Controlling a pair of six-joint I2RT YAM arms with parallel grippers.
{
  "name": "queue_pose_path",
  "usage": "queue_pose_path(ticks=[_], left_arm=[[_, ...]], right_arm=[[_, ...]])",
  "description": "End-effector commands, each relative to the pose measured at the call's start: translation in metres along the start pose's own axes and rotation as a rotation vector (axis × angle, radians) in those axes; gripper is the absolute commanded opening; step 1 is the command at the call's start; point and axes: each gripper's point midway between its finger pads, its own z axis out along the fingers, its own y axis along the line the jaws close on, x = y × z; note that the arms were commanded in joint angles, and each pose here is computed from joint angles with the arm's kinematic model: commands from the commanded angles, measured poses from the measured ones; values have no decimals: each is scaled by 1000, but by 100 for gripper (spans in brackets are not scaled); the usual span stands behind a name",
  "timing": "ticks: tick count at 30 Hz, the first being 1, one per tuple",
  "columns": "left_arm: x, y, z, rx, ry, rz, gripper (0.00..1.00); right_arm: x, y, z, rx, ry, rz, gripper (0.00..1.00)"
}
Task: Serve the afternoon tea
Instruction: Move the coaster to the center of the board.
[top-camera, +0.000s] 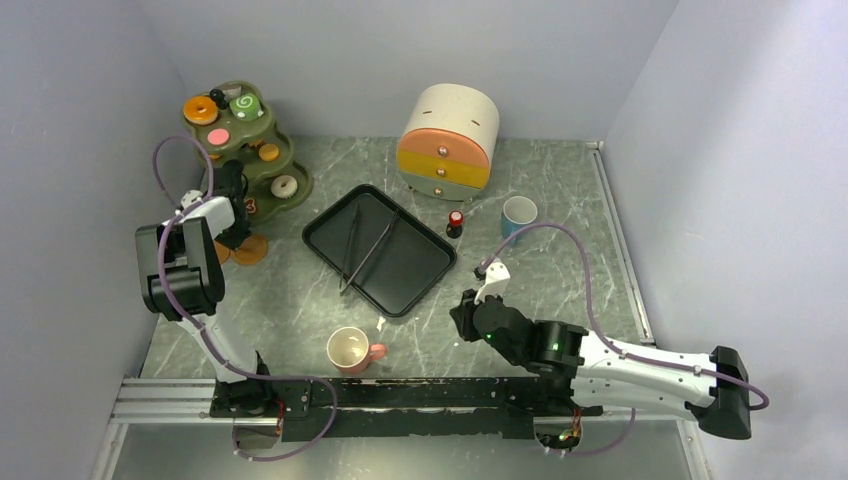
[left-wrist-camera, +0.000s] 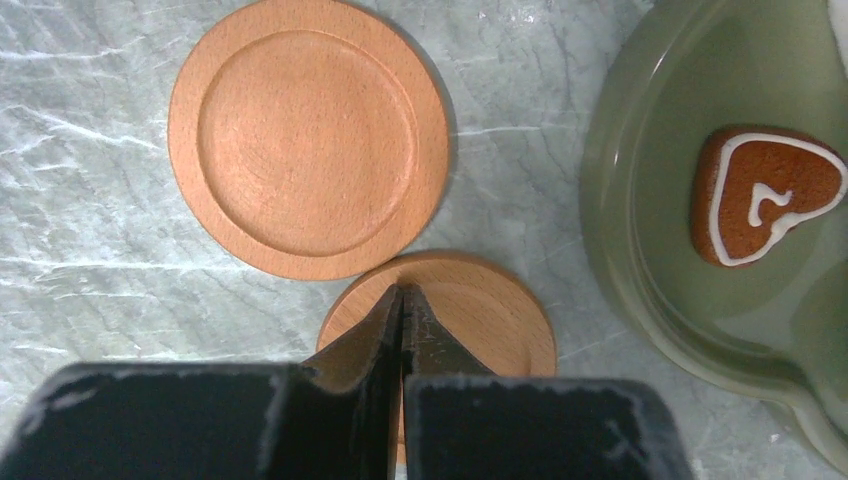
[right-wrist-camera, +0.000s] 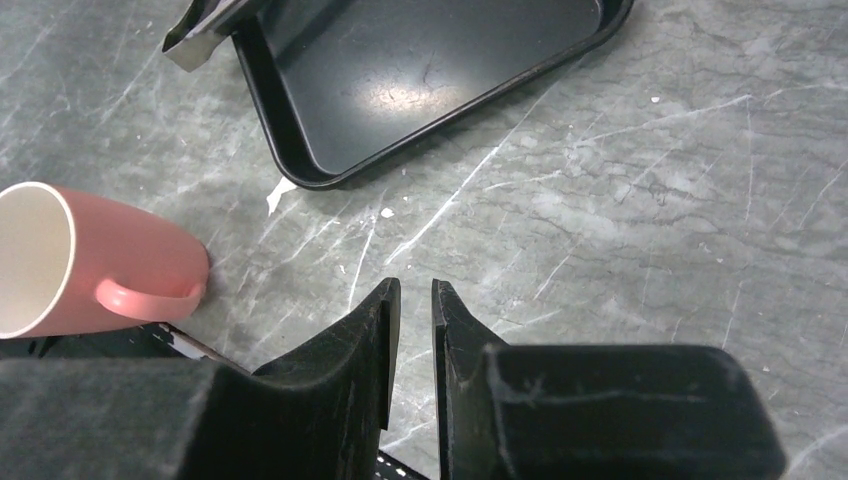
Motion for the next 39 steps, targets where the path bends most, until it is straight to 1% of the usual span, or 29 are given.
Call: queue_pose_path(ticks=[1, 4, 8, 12, 16, 19, 23, 27, 31, 39], left_arm=[[82, 33, 13, -21, 267, 117, 5], [112, 39, 13, -2, 343, 142, 5], [135, 38, 8, 17, 390, 194, 5], [140, 26, -5, 50, 388, 237, 5], [146, 14, -19, 110, 409, 226, 5], [146, 11, -23, 120, 410, 223, 5], [152, 15, -25, 113, 432, 222, 5], [168, 18, -30, 131, 498, 211, 5], [174, 18, -37, 148, 529, 216, 5], [190, 40, -44, 105, 589, 205, 5]], right_arm=[[-9, 7, 1, -11, -21, 0, 23], [-11, 11, 3, -14, -17, -10, 23], [-12, 13, 4, -15, -16, -9, 23], [-8, 12, 3, -24, -17, 5, 23], [-7, 10, 3, -18, -15, 7, 23], [-9, 9, 3, -14, -20, 0, 23], [-9, 9, 4, -14, -21, -3, 23], [-7, 11, 6, -16, -14, -12, 23], [-7, 12, 7, -16, -14, -15, 23], [-8, 15, 9, -26, -16, -18, 23]])
